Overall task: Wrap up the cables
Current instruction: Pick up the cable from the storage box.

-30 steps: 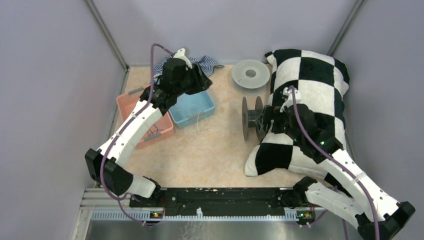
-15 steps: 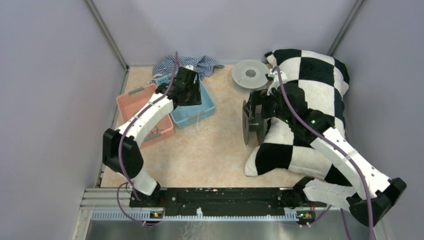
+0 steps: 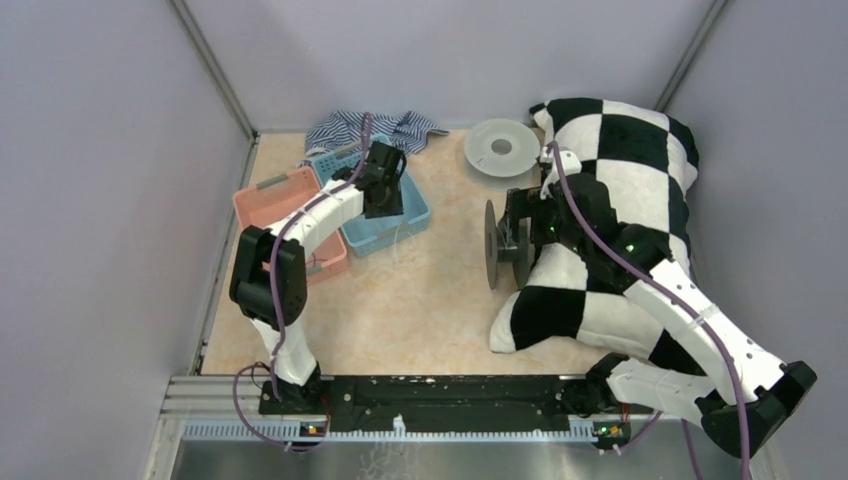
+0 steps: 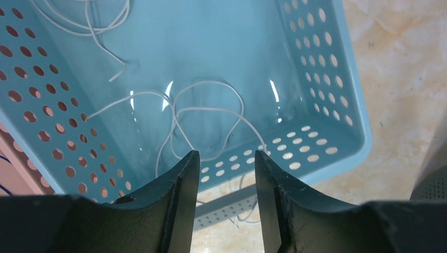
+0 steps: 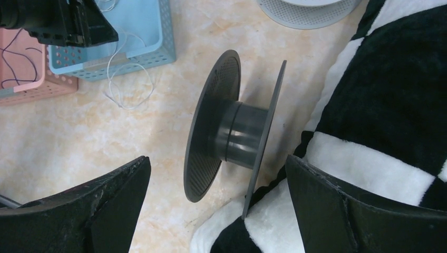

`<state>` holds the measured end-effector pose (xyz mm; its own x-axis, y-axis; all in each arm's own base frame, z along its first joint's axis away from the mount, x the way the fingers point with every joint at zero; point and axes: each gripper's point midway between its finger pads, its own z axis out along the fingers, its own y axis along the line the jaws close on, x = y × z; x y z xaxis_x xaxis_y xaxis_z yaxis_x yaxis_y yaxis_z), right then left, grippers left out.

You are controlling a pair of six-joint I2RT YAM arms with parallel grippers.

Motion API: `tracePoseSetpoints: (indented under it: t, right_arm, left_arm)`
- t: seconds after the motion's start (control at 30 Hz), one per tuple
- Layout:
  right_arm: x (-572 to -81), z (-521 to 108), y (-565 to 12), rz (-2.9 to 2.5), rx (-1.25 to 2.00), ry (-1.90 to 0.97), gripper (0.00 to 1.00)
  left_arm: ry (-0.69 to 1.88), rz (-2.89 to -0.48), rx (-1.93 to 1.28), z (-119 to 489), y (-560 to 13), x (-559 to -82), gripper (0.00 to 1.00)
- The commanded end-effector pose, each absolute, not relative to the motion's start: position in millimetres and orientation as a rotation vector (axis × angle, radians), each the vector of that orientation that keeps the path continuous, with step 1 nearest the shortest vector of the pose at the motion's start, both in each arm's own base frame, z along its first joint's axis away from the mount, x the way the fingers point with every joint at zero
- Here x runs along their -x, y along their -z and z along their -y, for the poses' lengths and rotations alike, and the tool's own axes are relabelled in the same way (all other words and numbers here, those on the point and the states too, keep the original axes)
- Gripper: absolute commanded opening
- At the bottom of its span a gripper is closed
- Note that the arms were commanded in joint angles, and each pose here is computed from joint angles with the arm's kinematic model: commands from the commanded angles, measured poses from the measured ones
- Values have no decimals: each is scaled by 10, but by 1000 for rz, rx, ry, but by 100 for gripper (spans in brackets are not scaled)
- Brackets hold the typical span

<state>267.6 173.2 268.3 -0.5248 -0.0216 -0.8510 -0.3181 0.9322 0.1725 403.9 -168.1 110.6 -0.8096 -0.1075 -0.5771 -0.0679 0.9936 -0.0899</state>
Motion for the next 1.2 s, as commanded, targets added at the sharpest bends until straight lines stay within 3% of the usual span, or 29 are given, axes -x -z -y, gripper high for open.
tracePoseSetpoints:
  t: [0.0, 0.4, 0.43, 0.47, 0.53, 0.57, 0.67, 0.87, 1.0, 1.17]
  right_arm:
    - [-2642, -1688, -2715, -2085, 222, -366, 99]
    - [-2614, -1562, -2440, -2154, 197, -282, 99]
    - [-2608, -1559, -2372, -2173, 191, -275, 99]
    - [-2610, -1546, -2296, -2193, 181, -260, 99]
    - [-2618, -1522, -2130, -2225, 159, -231, 92]
    - [-2626, -1513, -2066, -2234, 153, -218, 85]
    - [-2668, -1511, -1993, -2242, 127, -198, 62]
    - [-2800, -1582, -1927, -2228, 126, -193, 34]
    - [-2877, -1650, -1952, -2209, 147, -202, 0]
    - [-2953, -1690, -2057, -2154, 166, -217, 0]
  left_arm:
    - [134, -2426, 234, 1595, -1149, -4313, 49]
    - [254, -2537, 211, 1792, -836, -4416, 48]
    - [256, -2536, 212, 1792, -824, -4419, 46]
    - [254, -2536, 213, 1793, -814, -4421, 37]
    - [249, -2536, 218, 1780, -810, -4430, 7]
    - [247, -2532, 222, 1777, -828, -4432, 0]
    - [259, -2494, 221, 1758, -997, -4427, 0]
    - [310, -2364, 183, 1737, -1607, -4392, 0]
    - [376, -2287, 129, 1763, -1998, -4311, 0]
    - [427, -2242, 60, 1787, -2186, -4174, 0]
